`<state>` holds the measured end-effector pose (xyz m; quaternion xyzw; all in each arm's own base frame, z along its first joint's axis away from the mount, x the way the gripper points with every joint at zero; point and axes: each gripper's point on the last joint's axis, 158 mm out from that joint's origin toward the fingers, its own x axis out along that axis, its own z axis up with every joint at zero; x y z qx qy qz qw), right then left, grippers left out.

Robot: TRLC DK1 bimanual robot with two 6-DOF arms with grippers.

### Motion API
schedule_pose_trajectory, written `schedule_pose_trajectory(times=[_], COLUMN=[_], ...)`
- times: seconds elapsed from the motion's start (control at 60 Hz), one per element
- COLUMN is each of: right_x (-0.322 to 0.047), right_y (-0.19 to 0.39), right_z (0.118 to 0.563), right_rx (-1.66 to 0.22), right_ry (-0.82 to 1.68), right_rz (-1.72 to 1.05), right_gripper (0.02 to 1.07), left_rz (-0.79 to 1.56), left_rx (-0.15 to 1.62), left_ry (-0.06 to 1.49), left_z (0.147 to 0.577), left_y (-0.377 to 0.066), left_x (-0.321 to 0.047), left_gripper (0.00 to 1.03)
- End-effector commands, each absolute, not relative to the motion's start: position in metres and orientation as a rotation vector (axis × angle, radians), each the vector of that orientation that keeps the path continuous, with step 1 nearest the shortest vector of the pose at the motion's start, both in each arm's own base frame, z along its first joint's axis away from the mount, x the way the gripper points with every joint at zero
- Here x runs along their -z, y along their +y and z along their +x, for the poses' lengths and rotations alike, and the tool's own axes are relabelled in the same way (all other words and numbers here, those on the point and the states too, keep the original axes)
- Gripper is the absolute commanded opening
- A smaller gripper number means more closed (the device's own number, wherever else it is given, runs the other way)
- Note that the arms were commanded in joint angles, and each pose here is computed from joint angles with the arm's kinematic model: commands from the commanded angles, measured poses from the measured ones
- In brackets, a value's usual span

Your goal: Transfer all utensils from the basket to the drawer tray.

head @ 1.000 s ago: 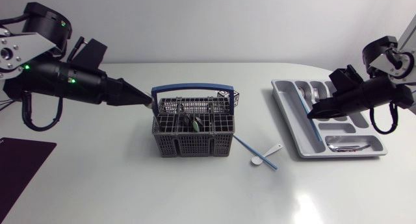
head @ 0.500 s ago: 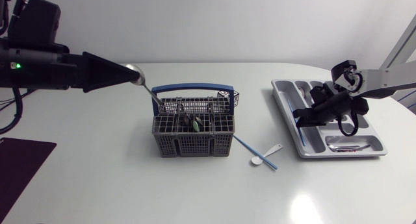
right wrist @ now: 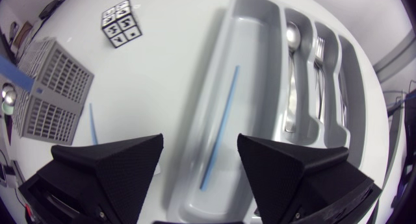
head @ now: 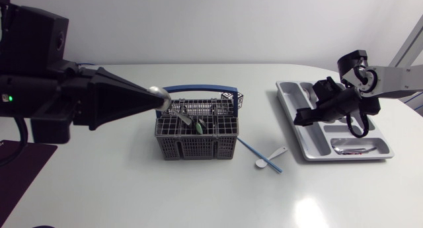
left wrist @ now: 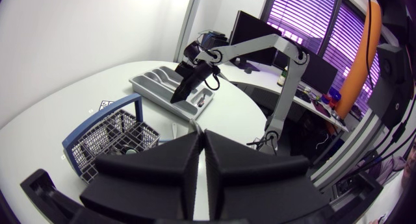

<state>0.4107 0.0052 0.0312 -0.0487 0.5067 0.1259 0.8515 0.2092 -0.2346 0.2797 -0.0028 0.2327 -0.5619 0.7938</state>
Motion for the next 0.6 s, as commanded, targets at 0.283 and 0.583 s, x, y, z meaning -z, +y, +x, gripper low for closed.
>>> schedule_pose_trajectory(times=[0.283,0.583], right_x=[-0.01,0.026], right_y=[0.117,0.152], right_z=[0.353,0.339], right_rx=[-0.582,-0.666], right_ry=[1.07,1.145], right_rz=[-0.41,-0.514], right_gripper=[0.91,0.7], left_rz=[0.064,0.101], left_rx=[1.336,1.363], left_ry=[0.494,0.471], left_z=[0.171,0.154], left_y=[-0.25,-0.245], left_x=[-0.261,-0.255], left_gripper=[0.04,0.04])
